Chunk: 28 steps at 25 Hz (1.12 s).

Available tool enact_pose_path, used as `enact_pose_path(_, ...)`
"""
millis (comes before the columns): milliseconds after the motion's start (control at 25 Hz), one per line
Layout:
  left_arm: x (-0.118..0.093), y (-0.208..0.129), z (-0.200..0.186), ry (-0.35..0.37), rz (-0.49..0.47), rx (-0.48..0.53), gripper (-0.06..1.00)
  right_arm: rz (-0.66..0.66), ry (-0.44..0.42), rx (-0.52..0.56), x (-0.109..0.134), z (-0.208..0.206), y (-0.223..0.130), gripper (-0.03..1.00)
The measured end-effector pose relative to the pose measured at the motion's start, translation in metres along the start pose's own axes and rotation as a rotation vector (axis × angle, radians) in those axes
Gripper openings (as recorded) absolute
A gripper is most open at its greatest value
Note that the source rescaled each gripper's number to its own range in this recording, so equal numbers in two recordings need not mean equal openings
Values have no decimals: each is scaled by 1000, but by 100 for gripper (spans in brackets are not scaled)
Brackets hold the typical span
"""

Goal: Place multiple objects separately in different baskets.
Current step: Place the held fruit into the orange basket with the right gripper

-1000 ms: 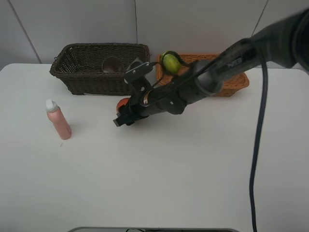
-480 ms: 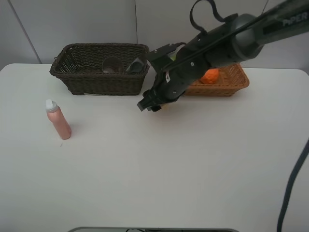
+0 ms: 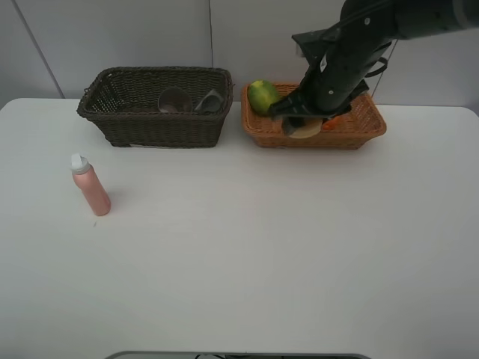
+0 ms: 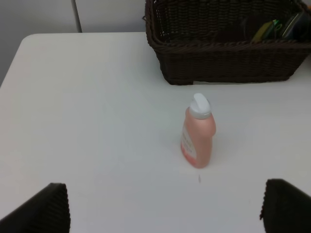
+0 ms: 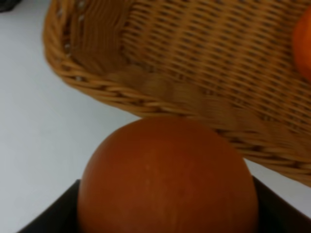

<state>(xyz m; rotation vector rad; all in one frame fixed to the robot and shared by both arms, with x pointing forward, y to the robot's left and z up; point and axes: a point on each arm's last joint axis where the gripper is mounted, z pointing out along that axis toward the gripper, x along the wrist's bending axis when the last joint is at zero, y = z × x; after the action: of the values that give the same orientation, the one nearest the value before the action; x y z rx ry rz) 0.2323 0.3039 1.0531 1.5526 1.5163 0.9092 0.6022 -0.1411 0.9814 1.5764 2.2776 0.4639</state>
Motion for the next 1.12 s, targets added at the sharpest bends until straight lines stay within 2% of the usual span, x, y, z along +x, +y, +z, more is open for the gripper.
enact_pose_path(280, 0, 0, 0, 0, 0, 0, 100, 100, -52, -64, -43, -19, 28, 74)
enact_pose_path(400, 0, 0, 0, 0, 0, 0, 100, 129, -61, -81, -53, -22, 40, 74)
enact_pose_path(720, 0, 0, 0, 0, 0, 0, 100, 154, -50, -27, -52, 14, 59, 74)
enact_pose_path(1120, 0, 0, 0, 0, 0, 0, 100, 130, -27, 12, -36, 65, 55, 74)
